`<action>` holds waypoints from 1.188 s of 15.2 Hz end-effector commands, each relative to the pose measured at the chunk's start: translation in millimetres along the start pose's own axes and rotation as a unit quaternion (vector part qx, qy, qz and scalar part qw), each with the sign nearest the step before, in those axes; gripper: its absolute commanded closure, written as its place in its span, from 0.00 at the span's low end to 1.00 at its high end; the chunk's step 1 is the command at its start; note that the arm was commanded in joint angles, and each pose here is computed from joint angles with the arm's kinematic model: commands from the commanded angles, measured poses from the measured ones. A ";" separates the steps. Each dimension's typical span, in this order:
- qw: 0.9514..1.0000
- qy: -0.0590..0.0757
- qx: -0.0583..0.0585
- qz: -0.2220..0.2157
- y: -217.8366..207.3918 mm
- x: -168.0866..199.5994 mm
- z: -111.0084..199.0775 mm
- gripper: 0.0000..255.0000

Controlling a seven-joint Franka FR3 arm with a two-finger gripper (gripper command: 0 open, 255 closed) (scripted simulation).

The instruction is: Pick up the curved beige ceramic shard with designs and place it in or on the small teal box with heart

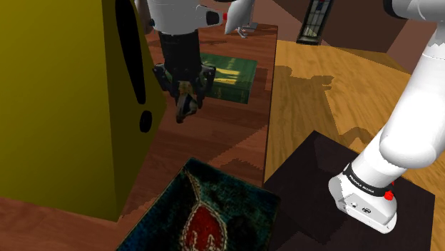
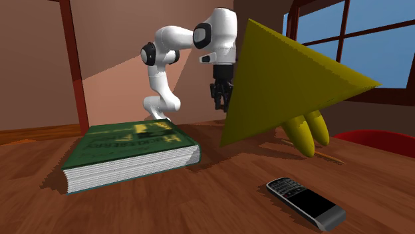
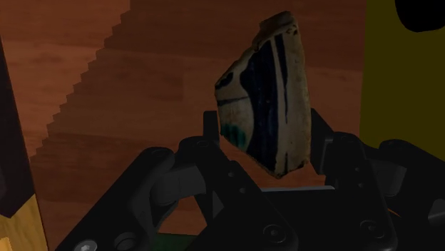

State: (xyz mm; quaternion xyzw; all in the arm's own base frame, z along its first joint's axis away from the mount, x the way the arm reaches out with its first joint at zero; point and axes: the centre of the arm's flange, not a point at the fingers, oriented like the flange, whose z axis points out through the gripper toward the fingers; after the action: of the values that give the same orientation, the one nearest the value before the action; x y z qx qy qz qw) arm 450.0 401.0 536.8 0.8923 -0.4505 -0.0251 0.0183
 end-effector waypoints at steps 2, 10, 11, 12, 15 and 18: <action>1.000 0.000 0.005 -0.001 1.7 -2.4 -20.5 1.00; 1.000 0.000 0.005 -0.001 4.0 -3.6 -62.7 1.00; 1.000 0.000 0.005 -0.001 4.1 -3.6 -64.6 1.00; 1.000 0.000 0.005 -0.001 9.3 -15.8 -64.3 1.00; 1.000 0.000 0.005 -0.001 24.8 -52.2 -63.3 1.00; 1.000 0.000 0.005 -0.001 40.3 -88.6 -62.2 1.00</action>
State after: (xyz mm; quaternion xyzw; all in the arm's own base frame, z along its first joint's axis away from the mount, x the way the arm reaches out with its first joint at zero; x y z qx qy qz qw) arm 381.5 442.1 605.3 0.8916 -0.4521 -0.0201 0.0155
